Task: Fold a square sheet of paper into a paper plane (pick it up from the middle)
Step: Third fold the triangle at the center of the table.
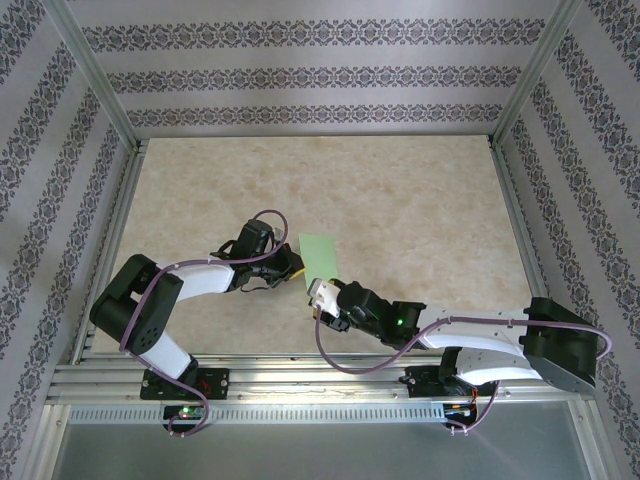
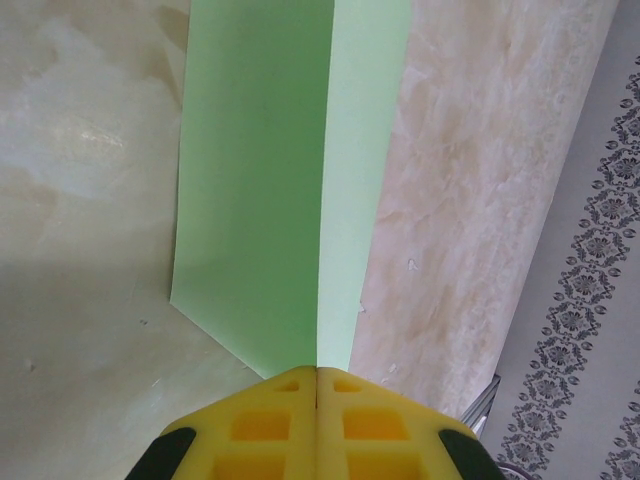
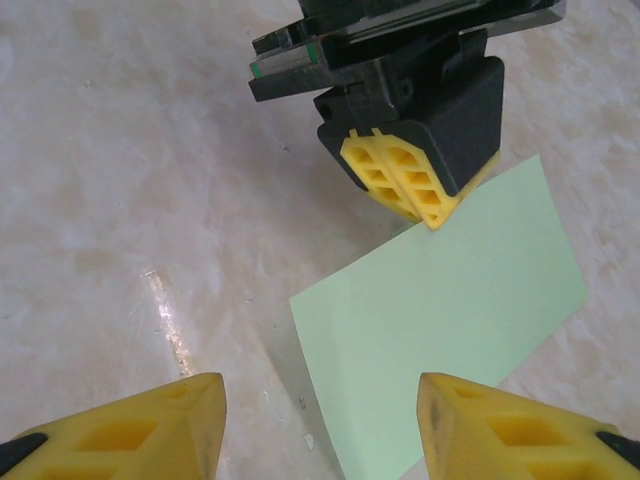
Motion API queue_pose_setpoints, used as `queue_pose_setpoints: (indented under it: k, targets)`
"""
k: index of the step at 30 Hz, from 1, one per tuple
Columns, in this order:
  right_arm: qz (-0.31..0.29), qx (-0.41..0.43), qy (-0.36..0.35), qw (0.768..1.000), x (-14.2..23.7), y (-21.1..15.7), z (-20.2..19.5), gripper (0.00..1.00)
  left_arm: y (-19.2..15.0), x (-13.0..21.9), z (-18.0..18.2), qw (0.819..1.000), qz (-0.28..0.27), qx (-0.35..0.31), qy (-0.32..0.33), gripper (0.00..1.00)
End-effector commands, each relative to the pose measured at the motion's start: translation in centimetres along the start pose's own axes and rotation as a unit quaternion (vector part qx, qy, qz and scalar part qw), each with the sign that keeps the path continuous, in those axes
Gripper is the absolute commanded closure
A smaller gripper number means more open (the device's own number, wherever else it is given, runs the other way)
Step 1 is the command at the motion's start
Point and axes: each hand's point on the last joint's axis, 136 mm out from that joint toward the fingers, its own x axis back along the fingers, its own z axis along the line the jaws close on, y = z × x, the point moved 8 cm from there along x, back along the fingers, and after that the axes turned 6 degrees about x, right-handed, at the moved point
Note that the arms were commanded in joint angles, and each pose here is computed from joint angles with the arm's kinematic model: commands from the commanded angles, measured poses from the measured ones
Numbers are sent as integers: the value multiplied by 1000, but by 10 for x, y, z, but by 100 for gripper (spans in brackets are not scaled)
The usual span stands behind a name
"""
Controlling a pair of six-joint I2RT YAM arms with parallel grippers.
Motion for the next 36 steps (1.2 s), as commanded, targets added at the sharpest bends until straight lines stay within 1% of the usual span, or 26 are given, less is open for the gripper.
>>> queue_pose_setpoints:
  k: [1,4,7,9,13,18,32,36]
  targets:
    - [-4,11,-1,1000,-3,-4,5,46,1,4,-1,1000,-1,-1,-2,100]
    - [-5,21,5,1000,-8,-3,11,45,1,3,1,1000,2,0,0,100]
    - [8,34,-6,999,-16,-4,14,44,2,2,0,1000,3,0,-2,100]
    - [18,40,-26,999,-21,-5,14,45,2,2,0,1000,5,0,-3,100]
    - [19,32,-31,999,-24,-5,16,45,2,2,-2,1000,1,-4,-7,100]
    - [25,30,-17,999,-24,-6,20,46,3,3,-3,1000,-9,-4,-16,100]
    - [25,48,-12,998,-22,-3,21,46,-1,6,1,1000,-6,-1,-14,100]
    - [24,50,2,998,-22,-6,24,46,0,6,2,1000,-9,3,-14,100]
